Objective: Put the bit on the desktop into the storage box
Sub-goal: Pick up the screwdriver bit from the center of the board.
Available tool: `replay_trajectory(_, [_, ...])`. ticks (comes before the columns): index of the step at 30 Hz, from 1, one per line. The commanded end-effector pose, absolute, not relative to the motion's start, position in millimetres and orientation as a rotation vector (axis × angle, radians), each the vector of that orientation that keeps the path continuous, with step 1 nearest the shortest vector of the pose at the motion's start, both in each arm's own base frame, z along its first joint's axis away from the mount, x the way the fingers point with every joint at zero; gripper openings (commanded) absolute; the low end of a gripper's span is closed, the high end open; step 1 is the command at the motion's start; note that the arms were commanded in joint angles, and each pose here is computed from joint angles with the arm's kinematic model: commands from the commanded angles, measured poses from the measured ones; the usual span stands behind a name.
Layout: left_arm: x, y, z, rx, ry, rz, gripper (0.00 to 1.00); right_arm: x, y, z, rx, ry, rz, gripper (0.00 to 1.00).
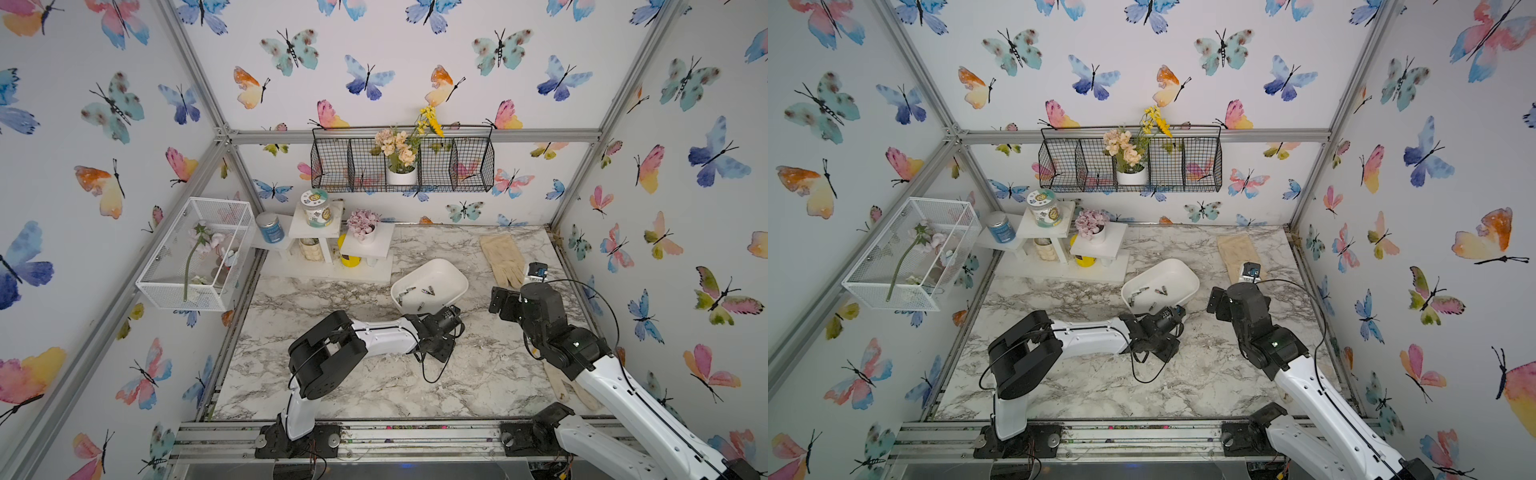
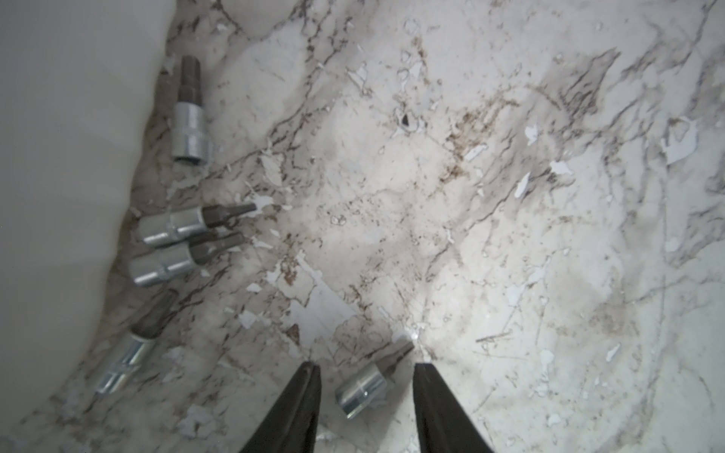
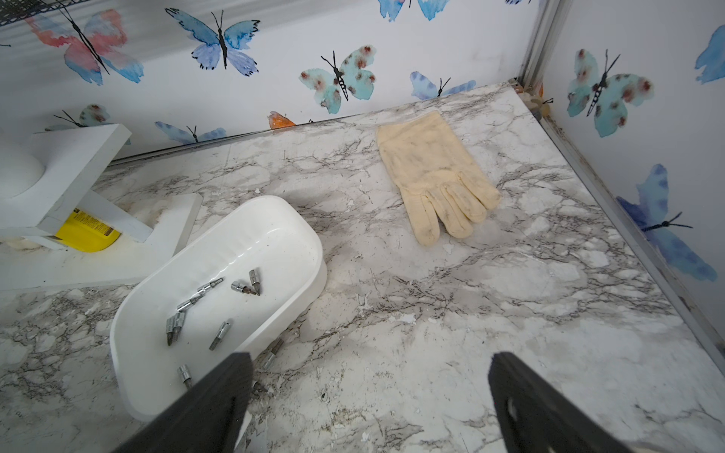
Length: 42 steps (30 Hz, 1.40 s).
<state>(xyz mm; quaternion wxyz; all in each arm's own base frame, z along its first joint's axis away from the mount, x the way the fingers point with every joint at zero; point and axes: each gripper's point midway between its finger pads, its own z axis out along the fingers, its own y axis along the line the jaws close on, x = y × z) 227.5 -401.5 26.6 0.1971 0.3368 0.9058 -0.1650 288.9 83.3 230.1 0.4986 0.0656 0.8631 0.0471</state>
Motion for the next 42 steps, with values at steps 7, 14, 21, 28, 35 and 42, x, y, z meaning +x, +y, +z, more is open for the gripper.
replay_trajectory(7, [225, -394, 12, 0.965, 2.565, -0.390, 0.38, 287, 75, 224, 0.187, 2.095, 0.075, 1.00])
replay_trajectory(14, [225, -395, 10, 0.971, 2.567, -0.386, 0.33, 286, 75, 223, 0.188, 2.096, 0.078, 1.00])
replay_trajectory(21, [226, -397, 10, 0.970, 2.563, -0.386, 0.30, 286, 75, 223, 0.189, 2.097, 0.078, 1.00])
replay_trajectory(28, [225, -397, 12, 0.969, 2.568, -0.384, 0.24, 285, 74, 223, 0.191, 2.096, 0.077, 1.00])
replay_trajectory(35, [224, -390, 7, 0.950, 2.593, -0.351, 0.17, 285, 74, 223, 0.192, 2.096, 0.080, 1.00])
replay_trajectory(42, [225, -387, 11, 0.925, 2.590, -0.344, 0.07, 285, 75, 222, 0.195, 2.095, 0.084, 1.00])
